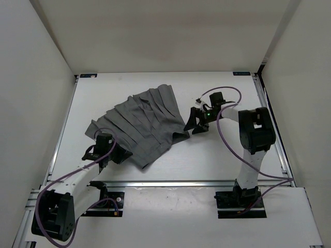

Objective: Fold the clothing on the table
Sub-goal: Flatten the skirt out

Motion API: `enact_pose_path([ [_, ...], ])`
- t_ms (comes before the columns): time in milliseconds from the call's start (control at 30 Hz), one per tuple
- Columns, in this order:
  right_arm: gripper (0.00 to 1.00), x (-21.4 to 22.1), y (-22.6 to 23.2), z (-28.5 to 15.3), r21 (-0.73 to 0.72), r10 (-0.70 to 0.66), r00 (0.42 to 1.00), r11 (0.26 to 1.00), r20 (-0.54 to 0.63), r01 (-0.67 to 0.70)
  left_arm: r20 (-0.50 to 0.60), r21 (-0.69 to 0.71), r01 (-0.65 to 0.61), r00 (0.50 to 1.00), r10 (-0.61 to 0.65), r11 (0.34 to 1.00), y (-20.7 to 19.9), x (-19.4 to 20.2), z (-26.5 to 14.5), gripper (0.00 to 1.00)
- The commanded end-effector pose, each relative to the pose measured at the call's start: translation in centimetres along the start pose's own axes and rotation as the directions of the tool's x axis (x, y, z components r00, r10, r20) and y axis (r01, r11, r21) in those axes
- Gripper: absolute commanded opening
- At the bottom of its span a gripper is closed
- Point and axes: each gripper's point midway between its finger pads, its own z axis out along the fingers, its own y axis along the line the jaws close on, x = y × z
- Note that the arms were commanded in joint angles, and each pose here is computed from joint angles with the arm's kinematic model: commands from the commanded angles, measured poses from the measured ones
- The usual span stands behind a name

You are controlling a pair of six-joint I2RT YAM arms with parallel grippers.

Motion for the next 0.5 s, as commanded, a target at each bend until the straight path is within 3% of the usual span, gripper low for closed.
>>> enact_pose_path([
  [0, 0.84, -1.8, -1.2, 0.6, 0.078, -0.027, 0.999, 0.997, 0.022, 0.025, 0.002, 0.049, -0.017, 1.000, 0.017, 0.999, -1.8, -0.5, -0.5, 0.00],
  [233, 0.72, -1.4, -2.4, 1.8, 0.096, -0.006, 1.000, 0.995, -0.017, 0.007, -0.018, 0.041, 0.002, 1.000, -0.002, 0.999, -0.8, 0.1, -0.4, 0.00],
  [467, 0.62, 0.2, 0.5, 3.3, 0.001, -0.050, 0.996, 0.999, -0.077, 0.050, -0.015, 0.049, 0.021, 1.000, -0.020, 0.999, -0.3, -0.4, -0.1, 0.00],
])
